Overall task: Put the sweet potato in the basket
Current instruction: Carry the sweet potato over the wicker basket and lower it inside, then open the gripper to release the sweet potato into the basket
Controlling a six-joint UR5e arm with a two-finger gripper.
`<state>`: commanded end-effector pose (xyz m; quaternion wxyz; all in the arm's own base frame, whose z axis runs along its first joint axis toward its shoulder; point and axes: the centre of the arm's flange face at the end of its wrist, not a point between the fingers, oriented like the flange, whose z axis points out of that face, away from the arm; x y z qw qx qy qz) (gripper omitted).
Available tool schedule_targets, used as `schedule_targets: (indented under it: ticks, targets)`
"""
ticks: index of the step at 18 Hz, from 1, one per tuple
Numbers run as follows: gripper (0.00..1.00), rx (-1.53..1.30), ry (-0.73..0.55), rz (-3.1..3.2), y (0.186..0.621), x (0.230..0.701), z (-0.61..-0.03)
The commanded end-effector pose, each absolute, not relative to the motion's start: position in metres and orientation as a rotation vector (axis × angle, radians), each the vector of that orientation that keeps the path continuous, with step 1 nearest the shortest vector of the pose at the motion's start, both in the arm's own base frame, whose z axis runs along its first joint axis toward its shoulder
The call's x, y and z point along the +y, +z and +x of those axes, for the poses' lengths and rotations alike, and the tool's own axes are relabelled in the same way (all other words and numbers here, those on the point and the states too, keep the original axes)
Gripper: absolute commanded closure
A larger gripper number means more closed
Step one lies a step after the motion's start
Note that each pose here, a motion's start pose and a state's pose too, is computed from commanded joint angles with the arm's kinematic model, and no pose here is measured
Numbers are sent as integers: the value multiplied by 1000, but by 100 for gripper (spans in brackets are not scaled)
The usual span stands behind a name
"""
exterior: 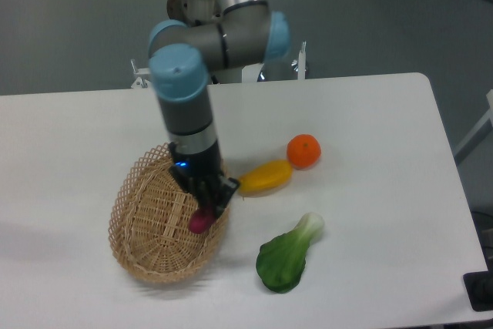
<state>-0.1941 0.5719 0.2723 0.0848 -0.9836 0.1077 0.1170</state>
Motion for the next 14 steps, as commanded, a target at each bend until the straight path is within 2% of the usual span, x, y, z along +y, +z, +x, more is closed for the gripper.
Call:
schedule_targets:
  ticks: [4,7,8,9,10,11,14]
  targets:
    - [82,402,351,-2976,246,582,-174]
    - [76,447,347,-2979,240,584,-172]
    - [67,452,346,-2980,239,584,-172]
    - [43,452,349,-2979,239,585,-173]
    - [16,450,356,-2975,242,587,-174]
    - [2,448,368,-2970,245,589,-176]
    - [0,434,405,-2938,262,600,-182]
